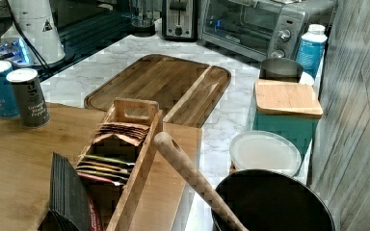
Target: Open the drawer.
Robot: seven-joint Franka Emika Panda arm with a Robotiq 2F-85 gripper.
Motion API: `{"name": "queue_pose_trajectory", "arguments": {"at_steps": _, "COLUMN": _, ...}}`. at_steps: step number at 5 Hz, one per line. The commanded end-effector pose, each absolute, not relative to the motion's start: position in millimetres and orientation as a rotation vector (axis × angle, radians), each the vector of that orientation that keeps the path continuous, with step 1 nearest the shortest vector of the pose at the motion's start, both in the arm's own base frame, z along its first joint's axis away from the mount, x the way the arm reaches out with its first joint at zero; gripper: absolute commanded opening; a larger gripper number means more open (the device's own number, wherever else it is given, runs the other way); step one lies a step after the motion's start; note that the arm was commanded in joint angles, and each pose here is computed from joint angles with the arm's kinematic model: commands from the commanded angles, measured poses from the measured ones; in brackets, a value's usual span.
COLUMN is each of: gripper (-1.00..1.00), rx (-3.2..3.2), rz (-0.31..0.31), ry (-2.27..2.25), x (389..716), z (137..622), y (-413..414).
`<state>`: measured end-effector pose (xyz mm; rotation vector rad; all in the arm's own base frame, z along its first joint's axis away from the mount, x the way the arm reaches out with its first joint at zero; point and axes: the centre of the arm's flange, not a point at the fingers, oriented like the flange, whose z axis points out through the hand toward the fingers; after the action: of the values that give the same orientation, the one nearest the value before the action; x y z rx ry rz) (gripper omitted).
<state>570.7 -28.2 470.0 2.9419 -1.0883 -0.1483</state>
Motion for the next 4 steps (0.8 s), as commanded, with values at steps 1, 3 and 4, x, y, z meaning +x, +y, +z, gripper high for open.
{"name": "queue_pose_trajectory", "arguments": {"at_steps": 1, "gripper": 1.00, "rx": 3.139, "rz": -0.142, "ry": -0.397, "x": 530.8, "z": 452.7, "y": -67.7}}
{"name": "queue_pose_trajectory", "arguments": {"at_steps": 3, "gripper": 1.00, "rx": 3.156, "rz": 0.001, "ry": 0.104, "x": 511.5, "z": 410.3, "y": -131.1}}
{"name": "queue_pose_trajectory", "arguments": {"at_steps": 4, "gripper": 1.00, "rx": 3.137, "rz": 0.021, "ry": 0.182, "x": 511.3, "z": 391.5, "y": -154.3}}
